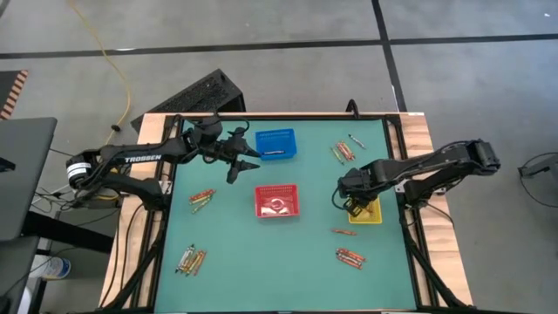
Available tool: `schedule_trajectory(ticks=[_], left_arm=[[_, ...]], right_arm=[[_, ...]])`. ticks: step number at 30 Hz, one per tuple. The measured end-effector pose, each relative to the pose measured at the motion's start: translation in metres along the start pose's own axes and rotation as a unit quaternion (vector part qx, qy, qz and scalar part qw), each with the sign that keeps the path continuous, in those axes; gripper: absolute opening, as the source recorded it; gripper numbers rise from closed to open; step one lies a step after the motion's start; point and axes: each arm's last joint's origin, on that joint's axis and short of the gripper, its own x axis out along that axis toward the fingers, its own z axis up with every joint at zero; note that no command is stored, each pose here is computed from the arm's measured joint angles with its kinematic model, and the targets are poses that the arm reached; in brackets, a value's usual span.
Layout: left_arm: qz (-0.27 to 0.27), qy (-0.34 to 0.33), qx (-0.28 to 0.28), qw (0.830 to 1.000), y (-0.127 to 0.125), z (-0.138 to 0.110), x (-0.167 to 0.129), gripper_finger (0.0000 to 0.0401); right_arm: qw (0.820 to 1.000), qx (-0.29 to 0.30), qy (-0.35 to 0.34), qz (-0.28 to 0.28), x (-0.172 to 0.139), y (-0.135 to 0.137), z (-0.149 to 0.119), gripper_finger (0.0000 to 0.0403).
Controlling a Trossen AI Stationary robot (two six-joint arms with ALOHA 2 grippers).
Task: Sort crayons
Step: Put the green crayon into the red bin
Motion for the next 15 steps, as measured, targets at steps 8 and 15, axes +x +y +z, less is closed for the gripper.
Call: schedule_trajectory(ticks=[8,15], left_arm=[[0.018,0.002,0.000,1.000,0.001,0.000,0.000,0.0171],[0.024,0.002,0.000,1.000,0.001,0.000,0.000,0.0171]], right_arm=[[0.984,-0.041,-0.171,-0.023,-0.044,-0.010,0.013,0.0118],[0.979,-0.010,-0.204,-0.001,-0.042,-0.029,0.061,0.0100]])
